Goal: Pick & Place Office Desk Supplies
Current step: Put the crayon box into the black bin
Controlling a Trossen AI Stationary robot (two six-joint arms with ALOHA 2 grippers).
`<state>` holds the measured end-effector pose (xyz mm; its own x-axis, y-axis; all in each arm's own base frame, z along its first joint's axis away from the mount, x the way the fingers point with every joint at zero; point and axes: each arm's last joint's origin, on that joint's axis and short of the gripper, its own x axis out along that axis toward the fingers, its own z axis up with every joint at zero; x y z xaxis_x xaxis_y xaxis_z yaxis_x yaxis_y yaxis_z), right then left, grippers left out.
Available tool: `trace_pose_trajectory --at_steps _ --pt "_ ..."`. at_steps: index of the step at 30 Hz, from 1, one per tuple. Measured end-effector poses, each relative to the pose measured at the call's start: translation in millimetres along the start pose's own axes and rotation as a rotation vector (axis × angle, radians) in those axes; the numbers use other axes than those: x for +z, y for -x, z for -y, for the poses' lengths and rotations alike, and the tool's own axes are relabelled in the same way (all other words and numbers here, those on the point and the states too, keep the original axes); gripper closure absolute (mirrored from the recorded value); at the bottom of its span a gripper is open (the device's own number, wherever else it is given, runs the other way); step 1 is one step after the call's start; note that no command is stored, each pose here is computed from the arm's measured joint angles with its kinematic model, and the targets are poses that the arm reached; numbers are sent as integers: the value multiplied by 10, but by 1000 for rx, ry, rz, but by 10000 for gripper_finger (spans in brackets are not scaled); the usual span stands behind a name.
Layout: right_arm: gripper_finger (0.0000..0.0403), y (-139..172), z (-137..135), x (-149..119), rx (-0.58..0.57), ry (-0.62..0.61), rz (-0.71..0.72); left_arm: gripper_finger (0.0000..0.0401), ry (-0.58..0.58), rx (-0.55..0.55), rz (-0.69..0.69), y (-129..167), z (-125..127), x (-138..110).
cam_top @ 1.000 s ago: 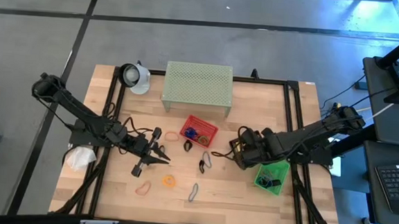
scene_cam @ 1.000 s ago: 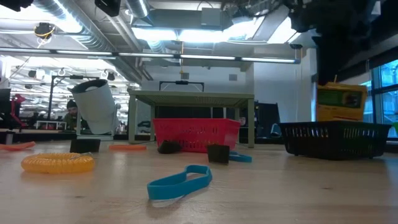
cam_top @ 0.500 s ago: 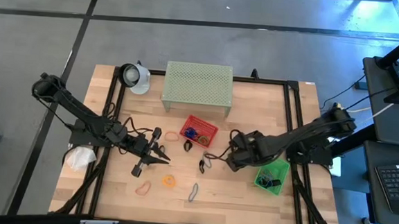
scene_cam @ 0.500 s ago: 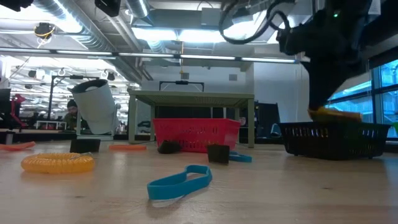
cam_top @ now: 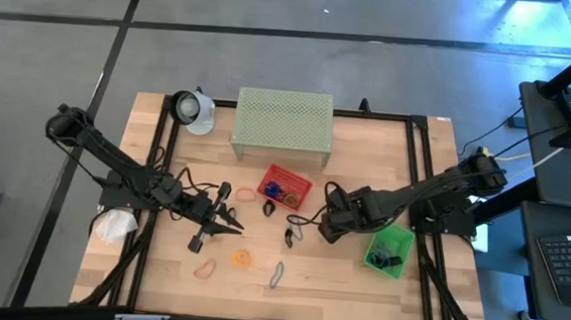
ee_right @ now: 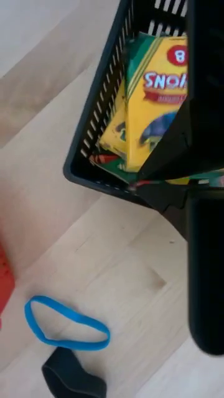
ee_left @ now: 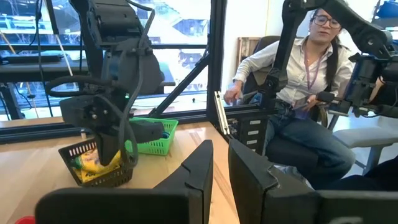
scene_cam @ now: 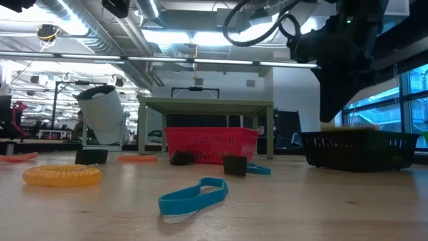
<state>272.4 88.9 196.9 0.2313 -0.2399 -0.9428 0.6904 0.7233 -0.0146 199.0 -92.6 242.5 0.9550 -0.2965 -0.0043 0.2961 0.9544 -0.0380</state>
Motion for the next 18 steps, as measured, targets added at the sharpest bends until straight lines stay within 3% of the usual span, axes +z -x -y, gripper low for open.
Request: trace_pose_trajectory --at_steps 9,18 --pt "351 -23 36 60 -3 55 -11 358 1 0 0 0 0 0" --pt "288 -23 18 60 35 125 -43 358 3 -27 -1 2 8 1"
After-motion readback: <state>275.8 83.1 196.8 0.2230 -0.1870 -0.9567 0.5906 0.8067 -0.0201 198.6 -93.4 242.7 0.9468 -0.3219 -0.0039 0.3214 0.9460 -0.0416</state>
